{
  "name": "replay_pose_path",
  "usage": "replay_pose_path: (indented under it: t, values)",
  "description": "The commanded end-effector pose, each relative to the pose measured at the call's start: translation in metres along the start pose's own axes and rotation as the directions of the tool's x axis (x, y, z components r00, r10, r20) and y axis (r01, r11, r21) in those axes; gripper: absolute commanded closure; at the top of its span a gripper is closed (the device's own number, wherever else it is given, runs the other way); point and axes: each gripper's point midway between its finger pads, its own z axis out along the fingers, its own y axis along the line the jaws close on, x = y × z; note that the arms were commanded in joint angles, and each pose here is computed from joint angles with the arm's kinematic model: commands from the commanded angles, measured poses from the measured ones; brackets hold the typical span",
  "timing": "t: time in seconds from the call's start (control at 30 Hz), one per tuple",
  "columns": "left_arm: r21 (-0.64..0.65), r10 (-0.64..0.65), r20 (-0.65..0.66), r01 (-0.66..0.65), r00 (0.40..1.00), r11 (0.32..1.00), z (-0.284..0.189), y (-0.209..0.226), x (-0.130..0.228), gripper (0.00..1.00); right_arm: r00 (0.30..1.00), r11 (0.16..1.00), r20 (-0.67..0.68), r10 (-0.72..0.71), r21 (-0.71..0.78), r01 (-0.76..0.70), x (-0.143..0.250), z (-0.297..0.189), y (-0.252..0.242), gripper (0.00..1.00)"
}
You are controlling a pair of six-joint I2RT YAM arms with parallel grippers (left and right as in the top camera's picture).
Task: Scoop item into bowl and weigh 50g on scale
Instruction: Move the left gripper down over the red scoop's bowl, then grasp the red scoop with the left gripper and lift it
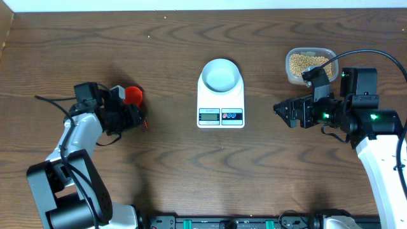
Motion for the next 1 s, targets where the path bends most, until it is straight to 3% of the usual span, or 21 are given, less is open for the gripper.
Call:
replay_pose_path:
  t: [0.0,0.17,0.37,0.63,0.97]
  values:
    - [-0.006,0.047,0.083,-0.046,0.995,0.999,-0.005,0.004,-0.025,0.45,1.0,1.0,0.004,-0.005,-0.008,0.005,-0.004,0.0,0.003,0.14]
    - [-0.152,0.062,0.212,-0.03,0.975,0.988,-0.013,0.026,-0.059,0.44,1.0,1.0,-0.003,-0.001,-0.009,0.001,-0.003,0.002,0.002,0.15]
    - [-0.233,0.101,0.266,-0.038,0.959,0.972,-0.009,0.037,-0.076,0.45,1.0,1.0,-0.011,0.004,-0.01,-0.005,-0.003,0.004,0.0,0.16]
    - [-0.223,0.124,0.26,-0.065,0.958,0.973,0.02,0.038,-0.08,0.44,1.0,1.0,-0.026,0.014,-0.011,-0.015,-0.001,0.009,-0.002,0.17]
    - [-0.222,0.164,0.329,-0.092,0.93,0.971,0.022,0.033,-0.1,0.5,0.999,1.0,-0.044,0.026,-0.012,-0.027,0.002,0.014,-0.005,0.18]
